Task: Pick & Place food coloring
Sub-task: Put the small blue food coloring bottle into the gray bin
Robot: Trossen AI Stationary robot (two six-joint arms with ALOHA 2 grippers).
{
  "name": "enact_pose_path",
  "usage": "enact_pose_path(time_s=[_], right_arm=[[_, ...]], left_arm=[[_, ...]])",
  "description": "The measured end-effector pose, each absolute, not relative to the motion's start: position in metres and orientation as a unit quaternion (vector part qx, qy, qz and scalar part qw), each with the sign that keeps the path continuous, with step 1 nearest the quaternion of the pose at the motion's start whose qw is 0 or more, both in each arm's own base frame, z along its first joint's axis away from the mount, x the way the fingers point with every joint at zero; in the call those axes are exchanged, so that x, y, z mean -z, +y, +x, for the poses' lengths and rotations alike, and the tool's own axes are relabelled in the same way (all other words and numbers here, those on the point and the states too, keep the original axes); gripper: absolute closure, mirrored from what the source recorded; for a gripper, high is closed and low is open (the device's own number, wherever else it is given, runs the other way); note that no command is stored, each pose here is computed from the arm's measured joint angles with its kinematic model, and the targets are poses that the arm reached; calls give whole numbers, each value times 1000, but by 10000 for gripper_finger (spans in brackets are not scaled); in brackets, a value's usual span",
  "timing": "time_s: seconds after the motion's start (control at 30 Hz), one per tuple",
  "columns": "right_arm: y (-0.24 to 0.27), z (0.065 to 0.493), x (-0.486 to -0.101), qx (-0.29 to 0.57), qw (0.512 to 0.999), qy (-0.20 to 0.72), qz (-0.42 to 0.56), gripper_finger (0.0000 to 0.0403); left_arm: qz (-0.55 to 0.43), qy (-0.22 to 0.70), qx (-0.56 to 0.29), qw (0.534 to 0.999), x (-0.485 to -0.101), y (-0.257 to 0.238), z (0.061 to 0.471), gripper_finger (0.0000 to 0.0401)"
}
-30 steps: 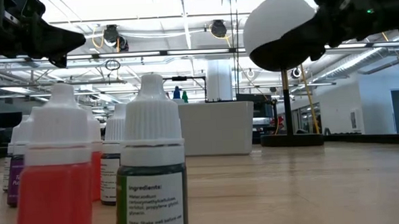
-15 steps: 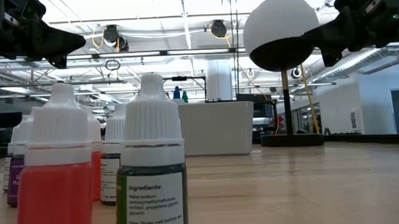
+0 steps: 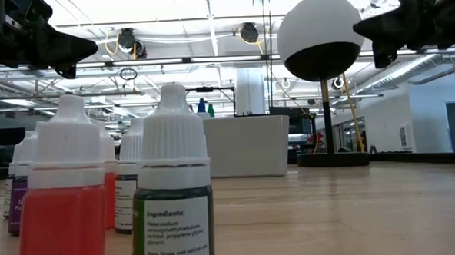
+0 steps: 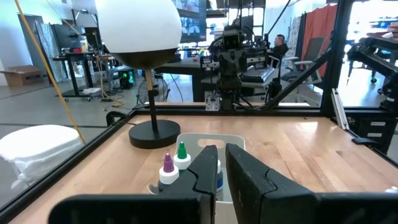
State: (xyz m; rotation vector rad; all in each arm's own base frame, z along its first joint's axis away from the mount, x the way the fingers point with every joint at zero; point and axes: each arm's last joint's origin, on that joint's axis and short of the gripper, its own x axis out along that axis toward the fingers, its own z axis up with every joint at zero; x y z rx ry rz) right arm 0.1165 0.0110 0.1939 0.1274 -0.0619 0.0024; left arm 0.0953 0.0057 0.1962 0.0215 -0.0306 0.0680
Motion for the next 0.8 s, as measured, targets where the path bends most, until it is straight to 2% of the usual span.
enact_pose_path(time_s=[0.1,0.2,0.6,0.8], right_arm=[[11,116,-181,-4,997,-45,67,403],[11,115,-186,-4,995,-72,72,403],[11,115,-184,-4,996,-66,67,403],[11,115,-185,-1,997,-72,32,403]], left_arm=[[11,-15,-34,999,-196,6,95,359],[11,-15,-34,999,-196,6,95,359],[11,-16,-34,999,-196,6,95,359],[11,-15,-34,999,-196,6,95,359]])
